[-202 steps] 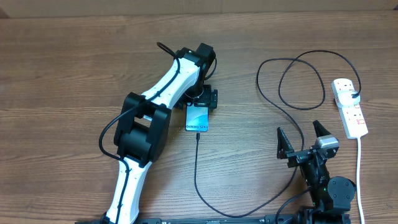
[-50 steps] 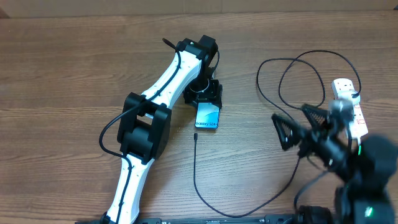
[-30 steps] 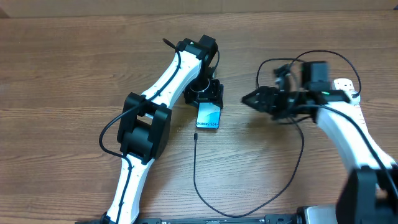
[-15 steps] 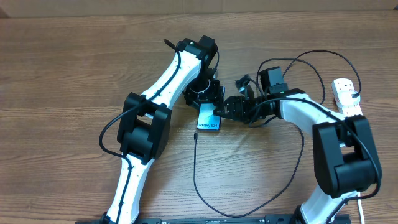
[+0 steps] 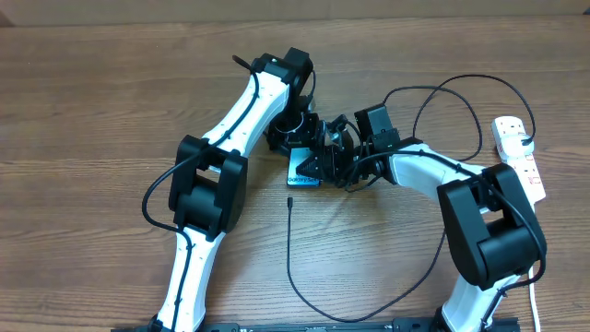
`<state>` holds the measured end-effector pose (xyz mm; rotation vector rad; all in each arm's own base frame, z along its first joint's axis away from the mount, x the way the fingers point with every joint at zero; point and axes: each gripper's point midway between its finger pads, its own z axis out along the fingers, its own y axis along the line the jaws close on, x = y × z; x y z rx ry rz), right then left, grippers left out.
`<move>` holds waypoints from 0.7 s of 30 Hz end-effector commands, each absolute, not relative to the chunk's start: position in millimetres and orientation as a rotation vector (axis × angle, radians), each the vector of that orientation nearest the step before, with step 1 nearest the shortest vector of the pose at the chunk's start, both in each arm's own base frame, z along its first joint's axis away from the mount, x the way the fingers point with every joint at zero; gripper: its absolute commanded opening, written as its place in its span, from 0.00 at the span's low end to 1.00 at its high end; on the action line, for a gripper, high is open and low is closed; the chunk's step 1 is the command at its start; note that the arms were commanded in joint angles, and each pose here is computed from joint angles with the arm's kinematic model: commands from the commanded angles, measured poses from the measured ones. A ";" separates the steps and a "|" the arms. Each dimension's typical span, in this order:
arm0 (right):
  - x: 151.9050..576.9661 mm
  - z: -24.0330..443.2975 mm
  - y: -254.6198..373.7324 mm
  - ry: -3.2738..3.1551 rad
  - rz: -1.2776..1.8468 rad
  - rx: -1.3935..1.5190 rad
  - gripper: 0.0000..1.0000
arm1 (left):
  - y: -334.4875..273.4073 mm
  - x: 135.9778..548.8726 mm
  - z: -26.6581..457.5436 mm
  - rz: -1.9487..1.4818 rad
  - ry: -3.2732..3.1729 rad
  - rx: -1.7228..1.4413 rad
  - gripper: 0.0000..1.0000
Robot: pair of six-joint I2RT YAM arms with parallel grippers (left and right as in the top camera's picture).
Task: Plug charger to phone and switch on socket
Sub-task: 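Grasp the phone's side edge with the right gripper and lift it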
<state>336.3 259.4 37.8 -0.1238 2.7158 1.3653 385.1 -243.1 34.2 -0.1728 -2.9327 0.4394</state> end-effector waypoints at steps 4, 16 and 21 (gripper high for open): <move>364.1 37.9 255.3 2.681 1.274 0.034 0.39 | -266.3 372.8 44.8 0.537 -2.884 -0.253 0.66; 371.9 39.5 254.9 2.653 1.252 0.046 0.04 | -269.8 371.0 46.7 0.570 -2.868 -0.256 0.67; 374.0 36.4 251.6 2.659 1.214 0.062 0.04 | -269.6 371.0 46.4 0.568 -2.868 -0.256 0.87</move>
